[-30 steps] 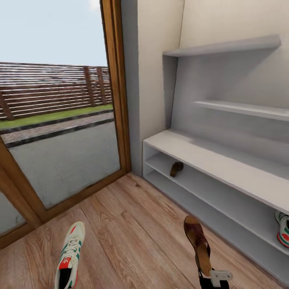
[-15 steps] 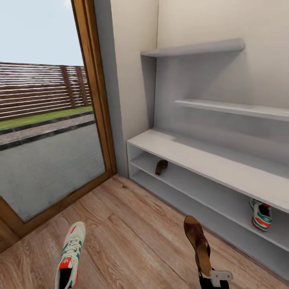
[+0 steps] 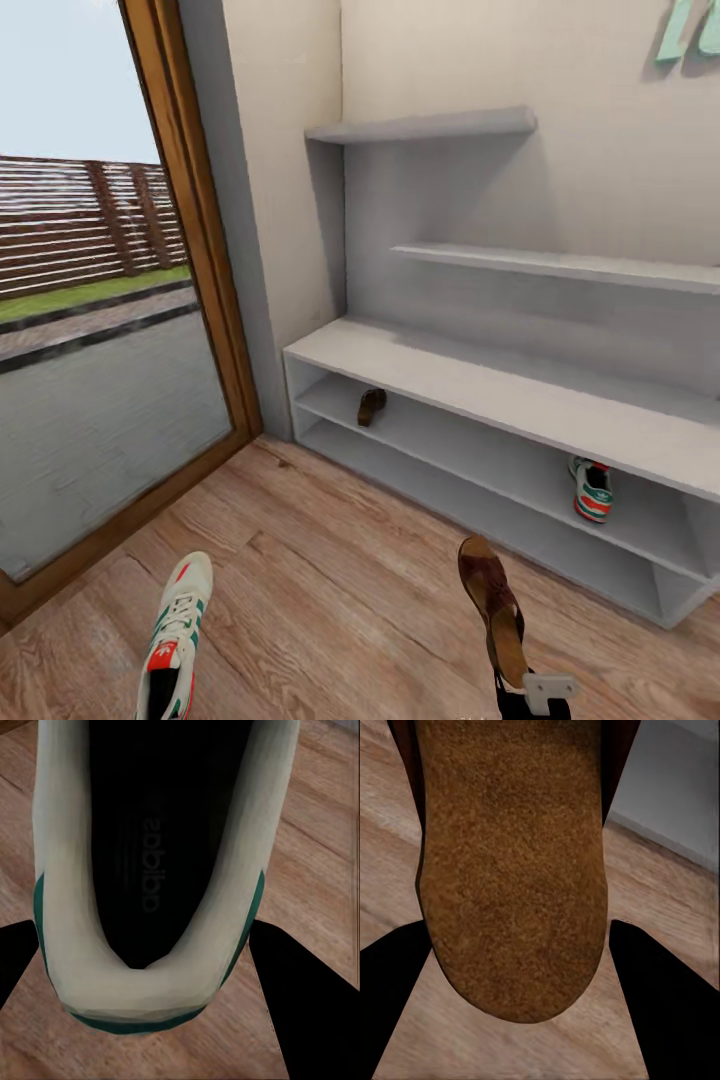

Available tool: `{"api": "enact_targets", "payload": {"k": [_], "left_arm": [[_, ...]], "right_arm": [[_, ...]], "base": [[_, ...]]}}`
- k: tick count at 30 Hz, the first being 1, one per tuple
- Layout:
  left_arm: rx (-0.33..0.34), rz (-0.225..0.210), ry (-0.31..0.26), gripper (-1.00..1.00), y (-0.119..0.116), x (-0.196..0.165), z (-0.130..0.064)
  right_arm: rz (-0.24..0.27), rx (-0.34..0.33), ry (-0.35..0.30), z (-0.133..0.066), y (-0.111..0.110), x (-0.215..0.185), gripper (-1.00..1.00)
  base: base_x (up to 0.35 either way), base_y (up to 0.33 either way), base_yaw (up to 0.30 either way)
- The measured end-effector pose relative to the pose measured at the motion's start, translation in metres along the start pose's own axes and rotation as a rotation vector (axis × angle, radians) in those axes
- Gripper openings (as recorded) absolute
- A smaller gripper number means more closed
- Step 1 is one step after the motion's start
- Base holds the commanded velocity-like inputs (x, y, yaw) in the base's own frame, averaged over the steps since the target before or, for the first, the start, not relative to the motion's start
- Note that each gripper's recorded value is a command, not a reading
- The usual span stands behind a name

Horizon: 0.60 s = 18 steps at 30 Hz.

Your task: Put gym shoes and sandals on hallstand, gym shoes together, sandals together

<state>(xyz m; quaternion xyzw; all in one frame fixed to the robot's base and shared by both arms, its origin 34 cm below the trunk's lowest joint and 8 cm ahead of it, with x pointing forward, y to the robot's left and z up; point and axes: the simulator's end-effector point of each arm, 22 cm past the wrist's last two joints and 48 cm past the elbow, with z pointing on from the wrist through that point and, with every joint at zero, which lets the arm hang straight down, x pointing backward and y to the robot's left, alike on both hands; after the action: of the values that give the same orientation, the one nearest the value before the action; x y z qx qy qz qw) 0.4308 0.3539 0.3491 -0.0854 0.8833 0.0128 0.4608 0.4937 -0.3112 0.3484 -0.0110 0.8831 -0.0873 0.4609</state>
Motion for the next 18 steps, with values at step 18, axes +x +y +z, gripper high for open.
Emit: {"api": "enact_targets", "payload": {"k": [18], "left_arm": [[0.000, 0.000, 0.000, -1.00, -0.0001, 0.0000, 0.0000]], "right_arm": [[0.000, 0.000, 0.000, 0.0000, 0.0001, -0.0001, -1.00]], "base": [[-0.004, 0.004, -0.268]]}}
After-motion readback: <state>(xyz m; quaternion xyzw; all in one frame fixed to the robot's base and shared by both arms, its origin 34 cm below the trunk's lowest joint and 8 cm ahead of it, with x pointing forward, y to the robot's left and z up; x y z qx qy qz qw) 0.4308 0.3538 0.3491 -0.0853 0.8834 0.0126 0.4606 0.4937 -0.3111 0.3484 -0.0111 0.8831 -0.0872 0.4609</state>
